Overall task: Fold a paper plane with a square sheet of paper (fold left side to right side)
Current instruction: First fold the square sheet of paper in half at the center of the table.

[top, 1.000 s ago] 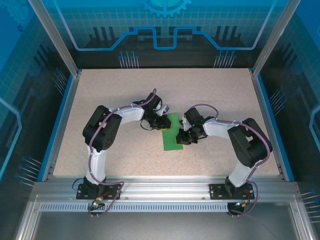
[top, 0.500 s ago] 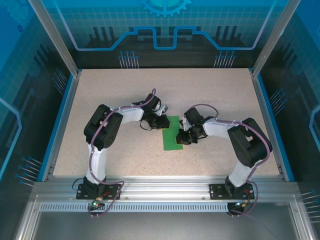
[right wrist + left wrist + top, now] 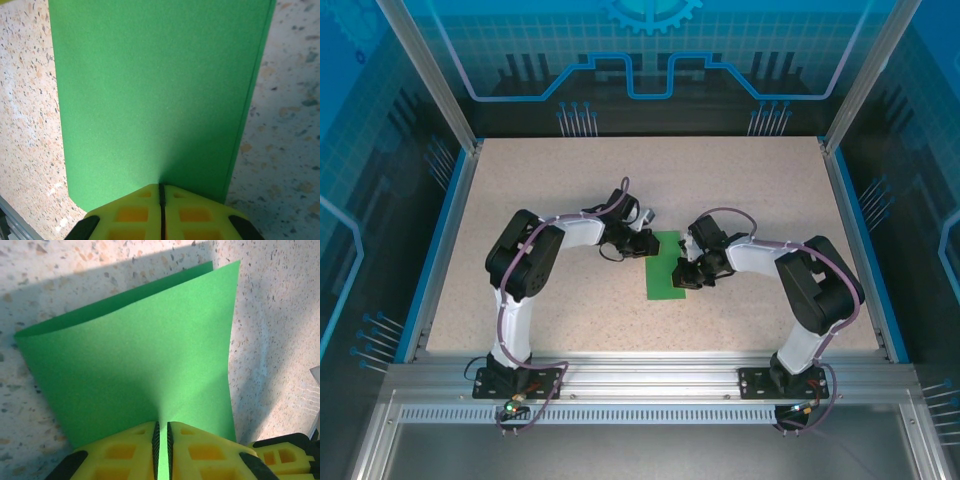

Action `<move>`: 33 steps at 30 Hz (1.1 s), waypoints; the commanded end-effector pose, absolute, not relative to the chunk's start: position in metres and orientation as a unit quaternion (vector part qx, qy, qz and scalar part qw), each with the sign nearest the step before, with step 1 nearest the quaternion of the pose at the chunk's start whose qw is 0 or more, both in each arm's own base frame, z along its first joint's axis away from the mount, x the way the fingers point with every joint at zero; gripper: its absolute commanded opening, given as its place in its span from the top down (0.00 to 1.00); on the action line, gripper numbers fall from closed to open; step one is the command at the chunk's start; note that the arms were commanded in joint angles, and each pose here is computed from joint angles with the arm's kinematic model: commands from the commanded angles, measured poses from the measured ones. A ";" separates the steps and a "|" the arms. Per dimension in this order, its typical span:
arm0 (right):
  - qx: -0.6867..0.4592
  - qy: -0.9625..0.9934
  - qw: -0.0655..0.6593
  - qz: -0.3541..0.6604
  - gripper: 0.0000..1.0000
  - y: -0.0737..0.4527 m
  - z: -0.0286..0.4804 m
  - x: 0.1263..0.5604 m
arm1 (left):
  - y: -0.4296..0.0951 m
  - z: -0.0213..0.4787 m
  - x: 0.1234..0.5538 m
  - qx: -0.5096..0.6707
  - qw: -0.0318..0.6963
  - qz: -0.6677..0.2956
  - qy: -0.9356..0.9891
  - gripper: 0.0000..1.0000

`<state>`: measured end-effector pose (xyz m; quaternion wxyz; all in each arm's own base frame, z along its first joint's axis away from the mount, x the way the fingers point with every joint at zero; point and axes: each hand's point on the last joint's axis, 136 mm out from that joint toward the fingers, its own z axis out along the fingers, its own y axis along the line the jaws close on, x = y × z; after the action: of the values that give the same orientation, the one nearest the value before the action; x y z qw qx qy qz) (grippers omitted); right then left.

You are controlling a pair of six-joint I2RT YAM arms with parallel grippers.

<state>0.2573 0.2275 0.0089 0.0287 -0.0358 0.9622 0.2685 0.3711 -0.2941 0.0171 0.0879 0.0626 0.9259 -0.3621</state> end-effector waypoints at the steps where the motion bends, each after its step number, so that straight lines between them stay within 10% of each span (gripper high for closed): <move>1: -0.018 0.981 -0.027 0.194 0.91 0.194 -0.022 0.226 | -0.257 0.002 0.406 0.023 0.133 -0.304 0.943 0.83; 22: 0.009 0.974 -0.023 0.224 0.90 0.201 -0.020 0.222 | -0.241 0.002 0.455 -0.005 0.146 -0.301 0.943 0.80; 33: 0.021 0.945 0.041 0.323 0.86 0.236 0.007 0.249 | -0.240 0.080 0.455 0.017 0.196 -0.317 0.928 0.72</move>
<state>0.2565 0.2354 0.0111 0.0482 0.0092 0.9467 0.3182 0.4540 -0.2456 0.0356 0.1569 0.0034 0.9355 -0.3165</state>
